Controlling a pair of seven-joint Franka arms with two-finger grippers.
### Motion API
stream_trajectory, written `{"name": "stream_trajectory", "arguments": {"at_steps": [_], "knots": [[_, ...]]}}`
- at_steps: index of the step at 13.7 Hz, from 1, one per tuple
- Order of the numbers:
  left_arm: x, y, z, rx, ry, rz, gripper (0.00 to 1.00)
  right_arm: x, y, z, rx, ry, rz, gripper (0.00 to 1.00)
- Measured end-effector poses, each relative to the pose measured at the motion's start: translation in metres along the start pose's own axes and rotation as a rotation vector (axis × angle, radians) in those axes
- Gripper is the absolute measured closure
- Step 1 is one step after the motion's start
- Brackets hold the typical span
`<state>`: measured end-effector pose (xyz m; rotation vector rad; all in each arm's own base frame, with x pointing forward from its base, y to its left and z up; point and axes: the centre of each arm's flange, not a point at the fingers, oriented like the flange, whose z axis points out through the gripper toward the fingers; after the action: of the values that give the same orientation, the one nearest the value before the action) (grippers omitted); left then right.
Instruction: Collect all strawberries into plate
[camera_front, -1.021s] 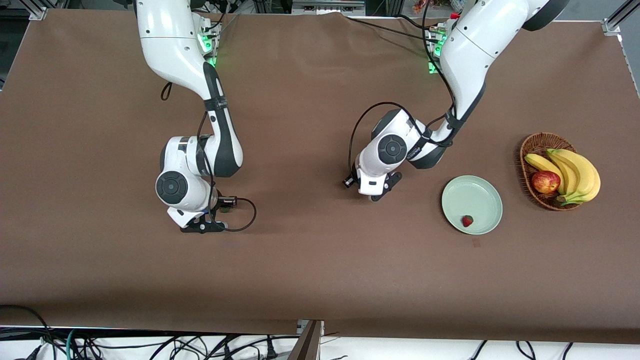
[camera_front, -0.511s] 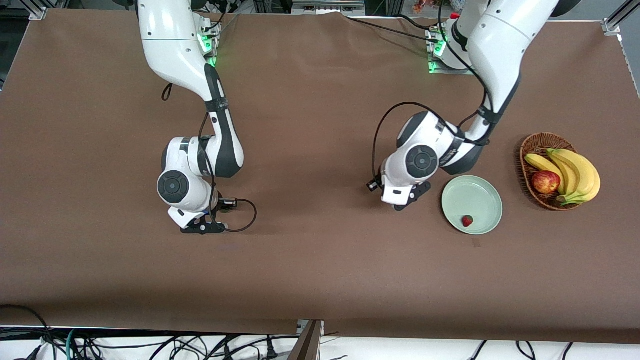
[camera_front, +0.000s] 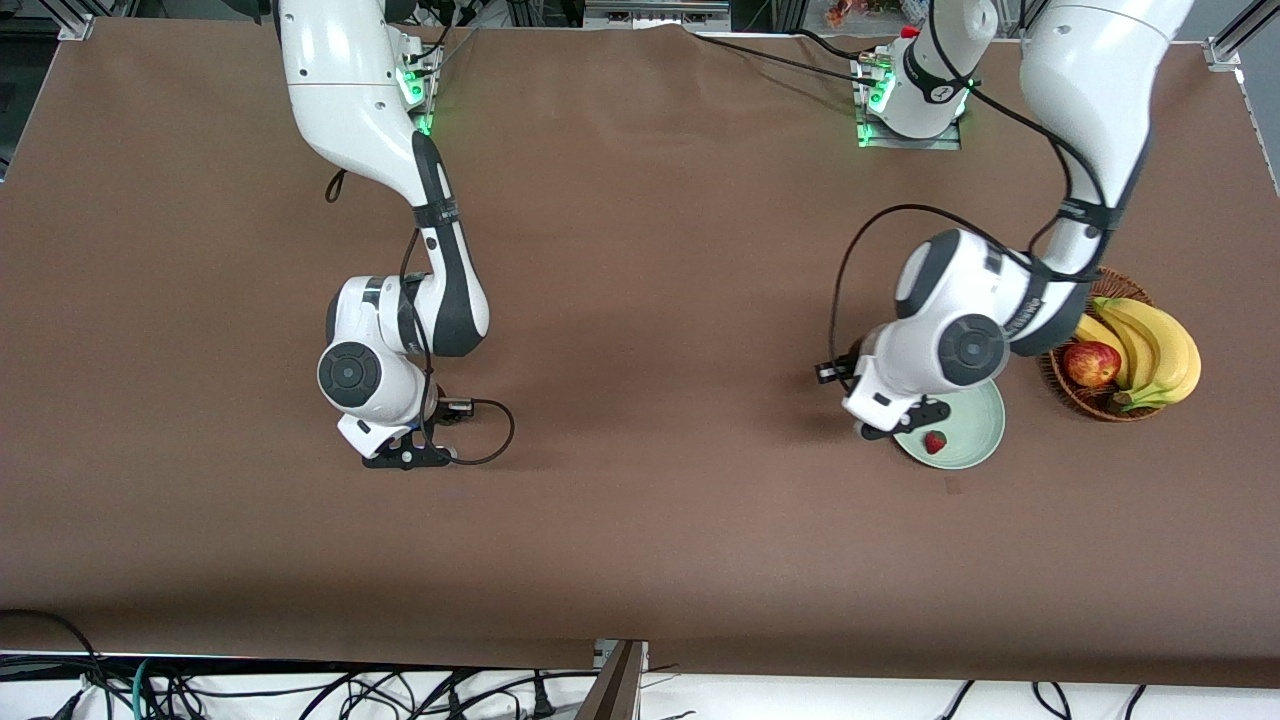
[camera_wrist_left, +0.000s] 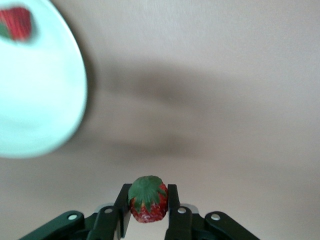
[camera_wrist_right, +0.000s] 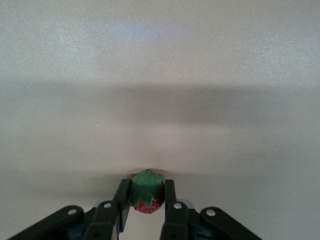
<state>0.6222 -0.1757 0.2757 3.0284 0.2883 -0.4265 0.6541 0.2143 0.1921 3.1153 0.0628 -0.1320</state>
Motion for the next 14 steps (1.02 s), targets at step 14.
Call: {"name": "stream_trajectory", "arguments": {"at_steps": [14], "knots": [[0.053, -0.152, 0.045, -0.097, -0.077, 0.499, 0.44, -0.018, -0.160, -0.080, 0.231, 0.018, 0.214, 0.69]]}}
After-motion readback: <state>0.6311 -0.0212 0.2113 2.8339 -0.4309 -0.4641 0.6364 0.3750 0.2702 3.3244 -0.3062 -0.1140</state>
